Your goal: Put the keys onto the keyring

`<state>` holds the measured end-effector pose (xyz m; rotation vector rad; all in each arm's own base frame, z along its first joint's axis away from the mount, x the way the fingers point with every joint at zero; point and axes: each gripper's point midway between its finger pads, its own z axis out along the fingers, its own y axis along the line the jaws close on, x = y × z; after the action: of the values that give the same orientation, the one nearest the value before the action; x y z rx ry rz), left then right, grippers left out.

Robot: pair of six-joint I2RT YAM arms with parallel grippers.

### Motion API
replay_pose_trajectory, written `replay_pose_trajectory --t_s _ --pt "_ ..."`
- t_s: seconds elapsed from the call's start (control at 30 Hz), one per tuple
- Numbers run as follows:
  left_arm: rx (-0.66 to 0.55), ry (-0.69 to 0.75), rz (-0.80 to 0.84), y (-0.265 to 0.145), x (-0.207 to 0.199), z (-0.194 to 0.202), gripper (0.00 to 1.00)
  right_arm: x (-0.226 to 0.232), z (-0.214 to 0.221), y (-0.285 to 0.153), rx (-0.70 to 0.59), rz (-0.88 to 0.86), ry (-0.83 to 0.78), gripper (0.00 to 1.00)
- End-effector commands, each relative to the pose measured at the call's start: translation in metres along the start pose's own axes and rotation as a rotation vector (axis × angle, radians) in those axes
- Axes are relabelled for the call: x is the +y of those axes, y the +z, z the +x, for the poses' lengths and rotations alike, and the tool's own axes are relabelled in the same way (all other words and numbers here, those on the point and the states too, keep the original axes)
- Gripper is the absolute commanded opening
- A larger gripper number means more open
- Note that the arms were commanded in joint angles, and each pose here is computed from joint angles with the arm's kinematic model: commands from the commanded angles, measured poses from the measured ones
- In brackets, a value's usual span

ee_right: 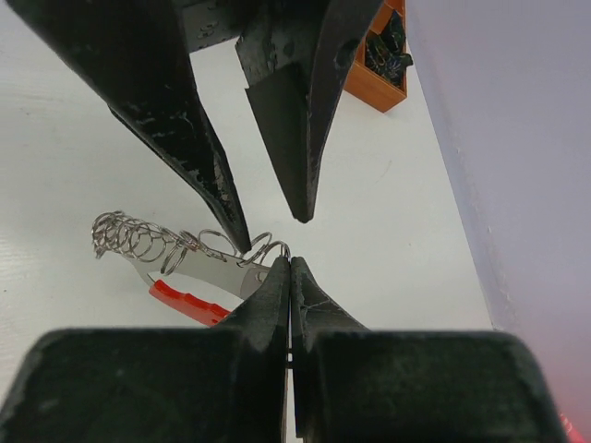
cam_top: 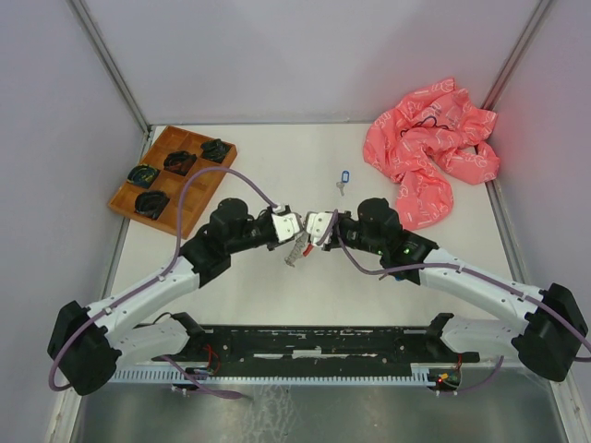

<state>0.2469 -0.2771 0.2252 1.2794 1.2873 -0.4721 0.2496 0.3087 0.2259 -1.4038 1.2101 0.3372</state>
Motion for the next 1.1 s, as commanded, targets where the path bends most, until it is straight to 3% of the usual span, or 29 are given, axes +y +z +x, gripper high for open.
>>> replay_pose_trajectory --t_s 0.0,0.33,1.07 --pt "-0.055 0.032 0.069 0.002 -0.001 -0.019 0.39 -0.025 -0.045 -0.010 -0.126 0.034 -0.108 0.01" --pt "-0.164 0.008 0.150 -0.011 0.011 -0.026 0.37 -0.023 -0.047 -0.017 -0.154 -0.007 -0.163 0.01" --pt "-0.139 -0.020 0.291 0.000 -0.003 -0.014 0.35 -0.014 -0.057 -0.017 -0.205 -0.061 -0.183 0.01"
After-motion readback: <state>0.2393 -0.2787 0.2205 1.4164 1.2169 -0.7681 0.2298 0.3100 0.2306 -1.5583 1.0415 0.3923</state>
